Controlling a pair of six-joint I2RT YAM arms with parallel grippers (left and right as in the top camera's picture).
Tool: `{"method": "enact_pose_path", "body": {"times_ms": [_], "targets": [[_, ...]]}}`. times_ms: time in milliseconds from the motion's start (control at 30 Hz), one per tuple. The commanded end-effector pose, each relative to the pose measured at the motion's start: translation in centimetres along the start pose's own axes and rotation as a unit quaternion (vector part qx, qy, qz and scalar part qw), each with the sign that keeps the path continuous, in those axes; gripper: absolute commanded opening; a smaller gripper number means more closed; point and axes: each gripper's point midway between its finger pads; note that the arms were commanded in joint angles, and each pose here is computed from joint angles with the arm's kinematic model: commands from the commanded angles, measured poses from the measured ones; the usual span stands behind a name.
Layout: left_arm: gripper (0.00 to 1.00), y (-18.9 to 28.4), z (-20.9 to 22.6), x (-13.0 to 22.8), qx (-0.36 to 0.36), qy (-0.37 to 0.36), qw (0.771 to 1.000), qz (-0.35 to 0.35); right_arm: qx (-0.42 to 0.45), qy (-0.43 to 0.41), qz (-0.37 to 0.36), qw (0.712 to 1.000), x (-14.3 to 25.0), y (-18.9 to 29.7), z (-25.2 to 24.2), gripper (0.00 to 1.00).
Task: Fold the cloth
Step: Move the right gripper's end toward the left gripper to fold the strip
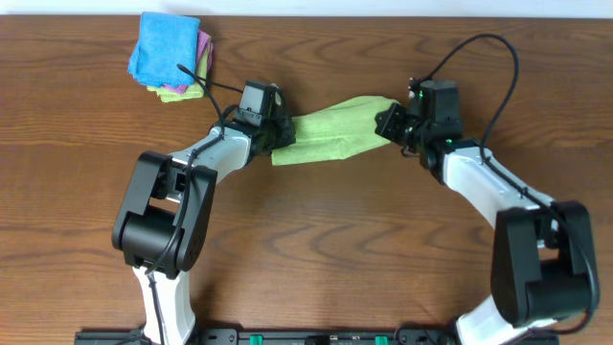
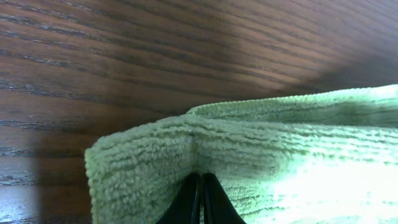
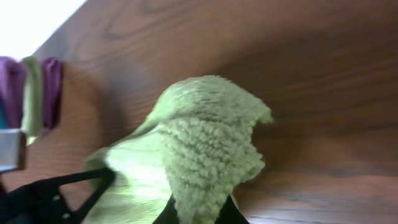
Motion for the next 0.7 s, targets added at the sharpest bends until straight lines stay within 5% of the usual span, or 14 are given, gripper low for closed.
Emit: {"method": "enact_pose_path", "body": {"times_ms": [0,667], "targets": [[0.06,-0.5,0.3,0.4,-0.003,0.003,1.0,0.009,-0.009,0.029,-0.002,1.0,0.0,-0.2,2.2,0.01],[0.06,-0.3,-0.1,0.5,0.006,0.004,1.0,0.013,-0.021,0.149,0.022,0.988,1.5,-3.9,11.5,0.01]]}}
Point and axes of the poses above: each gripper's point midway between its finger pads, its own y axis back along the fingers, its own z axis along the line the jaws close on, x = y × z, and after that the axes turned 10 degrees about y, right-handed
